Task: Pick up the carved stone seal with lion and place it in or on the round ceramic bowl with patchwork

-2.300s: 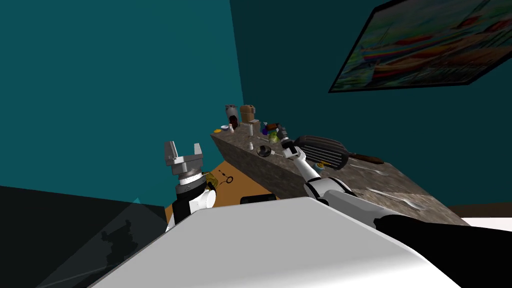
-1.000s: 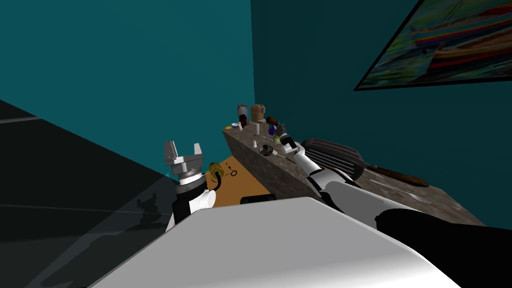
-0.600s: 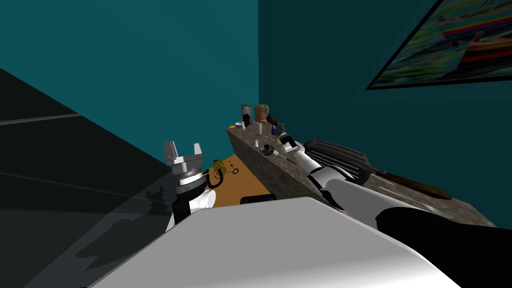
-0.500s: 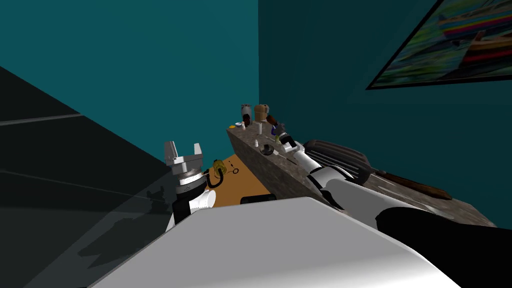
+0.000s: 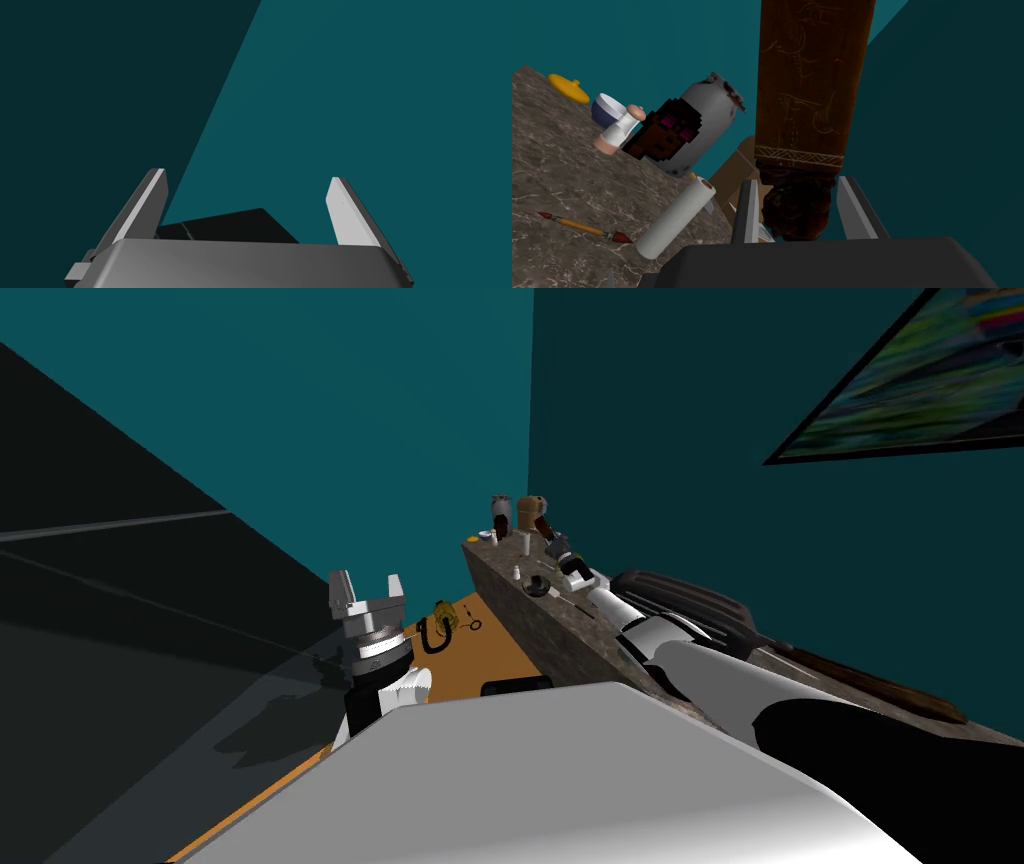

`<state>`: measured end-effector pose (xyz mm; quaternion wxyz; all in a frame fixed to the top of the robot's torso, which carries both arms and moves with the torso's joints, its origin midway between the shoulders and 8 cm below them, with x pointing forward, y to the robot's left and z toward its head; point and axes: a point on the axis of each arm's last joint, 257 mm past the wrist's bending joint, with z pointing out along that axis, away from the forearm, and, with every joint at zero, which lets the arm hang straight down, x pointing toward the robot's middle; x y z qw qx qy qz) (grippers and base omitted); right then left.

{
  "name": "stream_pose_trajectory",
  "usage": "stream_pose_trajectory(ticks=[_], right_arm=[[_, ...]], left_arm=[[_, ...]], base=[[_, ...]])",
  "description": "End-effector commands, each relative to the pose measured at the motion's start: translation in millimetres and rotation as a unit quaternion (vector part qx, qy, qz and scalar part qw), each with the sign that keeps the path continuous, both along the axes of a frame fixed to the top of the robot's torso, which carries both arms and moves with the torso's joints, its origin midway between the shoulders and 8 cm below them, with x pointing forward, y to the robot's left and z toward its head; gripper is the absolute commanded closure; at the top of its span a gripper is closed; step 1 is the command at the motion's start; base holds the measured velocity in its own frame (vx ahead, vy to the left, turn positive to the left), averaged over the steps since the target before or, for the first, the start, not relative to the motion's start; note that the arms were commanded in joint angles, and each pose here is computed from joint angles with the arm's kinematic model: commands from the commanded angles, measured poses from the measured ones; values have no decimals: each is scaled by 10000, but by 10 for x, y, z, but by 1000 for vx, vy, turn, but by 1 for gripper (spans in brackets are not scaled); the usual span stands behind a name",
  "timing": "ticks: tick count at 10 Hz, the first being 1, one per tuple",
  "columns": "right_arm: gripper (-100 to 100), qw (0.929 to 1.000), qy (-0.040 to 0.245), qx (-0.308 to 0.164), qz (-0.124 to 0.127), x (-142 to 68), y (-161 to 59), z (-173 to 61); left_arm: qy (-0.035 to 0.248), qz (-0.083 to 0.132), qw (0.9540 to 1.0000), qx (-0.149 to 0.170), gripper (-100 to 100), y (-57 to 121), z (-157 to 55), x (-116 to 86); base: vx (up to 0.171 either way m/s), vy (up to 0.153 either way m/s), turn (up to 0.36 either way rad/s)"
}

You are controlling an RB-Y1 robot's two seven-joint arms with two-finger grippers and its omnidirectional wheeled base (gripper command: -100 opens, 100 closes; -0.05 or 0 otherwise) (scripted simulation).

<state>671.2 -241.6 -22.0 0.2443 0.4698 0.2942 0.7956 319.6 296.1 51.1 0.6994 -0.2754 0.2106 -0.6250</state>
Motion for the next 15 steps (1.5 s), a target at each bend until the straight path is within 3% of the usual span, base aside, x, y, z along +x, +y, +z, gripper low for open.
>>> stream_pose_trajectory(ticks=[1, 5, 7, 8, 10, 11, 13, 14, 15], right_arm=[[100, 9998, 71, 188, 83, 4, -3, -8], [100, 9956, 502, 729, 314, 87, -32, -133], [100, 9936, 550, 911, 385, 87, -32, -133], [100, 9902, 750, 1094, 437, 122, -59, -213], [100, 9878, 791, 1250, 496, 122, -59, -213], [100, 9832, 993, 1435, 530, 151, -94, -304], [100, 9805, 1027, 1572, 579, 151, -94, -304], [100, 9747, 1228, 1766, 600, 175, -134, -403], [100, 9721, 1255, 1875, 638, 175, -134, -403]], left_arm=[[0, 0, 10000, 0, 0, 0, 0, 0], [0, 0, 10000, 0, 0, 0, 0, 0], [0, 0, 10000, 0, 0, 0, 0, 0], [0, 0, 10000, 0, 0, 0, 0, 0], [0, 0, 10000, 0, 0, 0, 0, 0], [1, 1, 10000, 0, 0, 0, 0, 0], [0, 0, 10000, 0, 0, 0, 0, 0], [1, 1, 10000, 0, 0, 0, -1, 0], [0, 0, 10000, 0, 0, 0, 0, 0]], base=[[-27, -30, 23], [-47, -49, 156], [-50, -47, 89], [-47, -60, 217], [-44, -48, 82], [-67, -53, 195], [-45, -41, 89], [-51, -33, 161], [-58, -46, 174]])
